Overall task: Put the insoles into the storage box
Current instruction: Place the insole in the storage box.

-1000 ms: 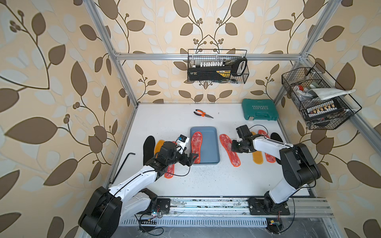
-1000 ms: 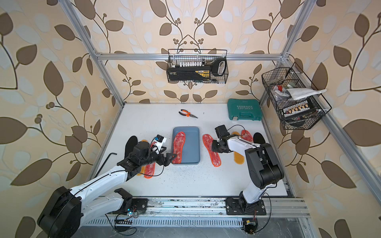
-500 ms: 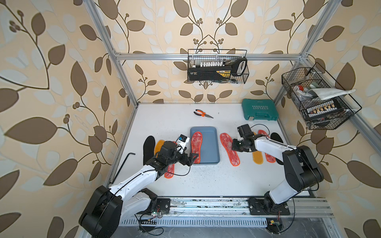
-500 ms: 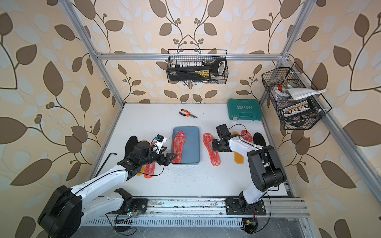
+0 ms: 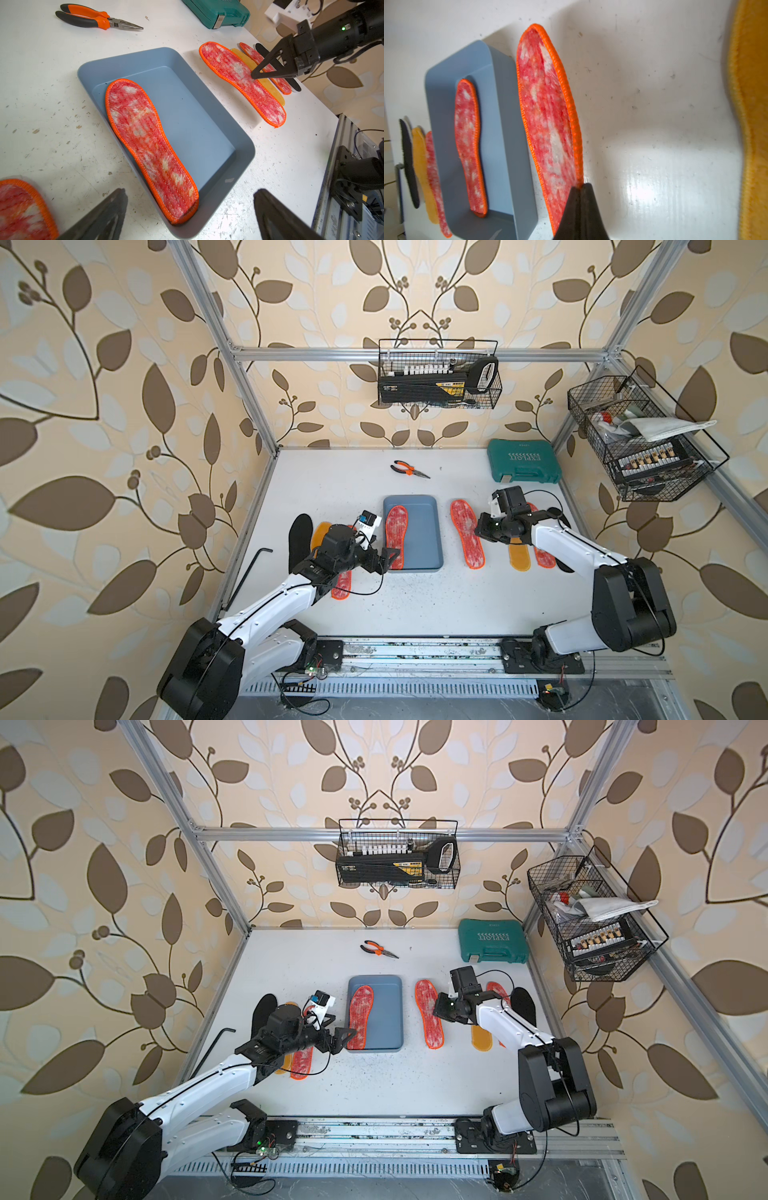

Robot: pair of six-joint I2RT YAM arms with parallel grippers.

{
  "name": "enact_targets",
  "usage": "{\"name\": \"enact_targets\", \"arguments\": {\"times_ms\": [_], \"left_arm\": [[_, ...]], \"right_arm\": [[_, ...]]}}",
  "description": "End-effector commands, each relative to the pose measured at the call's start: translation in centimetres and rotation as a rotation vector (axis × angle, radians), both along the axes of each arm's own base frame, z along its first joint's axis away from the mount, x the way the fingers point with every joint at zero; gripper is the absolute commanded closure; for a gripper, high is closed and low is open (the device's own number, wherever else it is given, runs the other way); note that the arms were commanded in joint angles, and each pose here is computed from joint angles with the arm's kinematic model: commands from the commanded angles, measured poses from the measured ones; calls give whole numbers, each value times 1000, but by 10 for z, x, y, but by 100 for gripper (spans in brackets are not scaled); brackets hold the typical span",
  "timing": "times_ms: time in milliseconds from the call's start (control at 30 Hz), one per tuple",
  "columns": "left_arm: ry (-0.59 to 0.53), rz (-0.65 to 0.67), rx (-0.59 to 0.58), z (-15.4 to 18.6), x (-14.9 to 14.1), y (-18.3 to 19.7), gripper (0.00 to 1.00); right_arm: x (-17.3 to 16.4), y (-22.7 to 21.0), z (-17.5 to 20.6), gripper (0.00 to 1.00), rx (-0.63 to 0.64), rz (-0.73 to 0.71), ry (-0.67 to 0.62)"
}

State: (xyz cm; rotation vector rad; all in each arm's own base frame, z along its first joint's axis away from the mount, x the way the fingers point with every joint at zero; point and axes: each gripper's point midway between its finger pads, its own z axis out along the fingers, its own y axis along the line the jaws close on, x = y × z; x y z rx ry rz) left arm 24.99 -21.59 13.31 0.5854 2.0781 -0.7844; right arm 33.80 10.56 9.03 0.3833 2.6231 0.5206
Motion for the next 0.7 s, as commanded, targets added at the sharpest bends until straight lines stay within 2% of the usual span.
{"name": "enact_targets", "arguments": {"times_ms": [0, 200, 300, 433, 567, 667], "left_arm": [[-66, 78, -5, 21, 11, 7, 1], [-81, 141, 10, 21, 15, 17, 1], [-82, 166, 23, 20, 17, 21, 1], [-88, 190, 36, 19, 20, 25, 1], [-89, 202, 39, 19, 20, 28, 1], [-91, 214, 47, 18, 21, 30, 1]], "right_arm": [[-6, 8, 15, 100, 83, -34, -3], [-6, 34, 46, 100, 137, -67, -84], [-6, 50, 53, 100, 116, -86, -97], [0, 73, 53, 100, 142, -83, -103], [9, 92, 41, 100, 190, -111, -54], [15, 104, 32, 100, 177, -116, -37]]}}
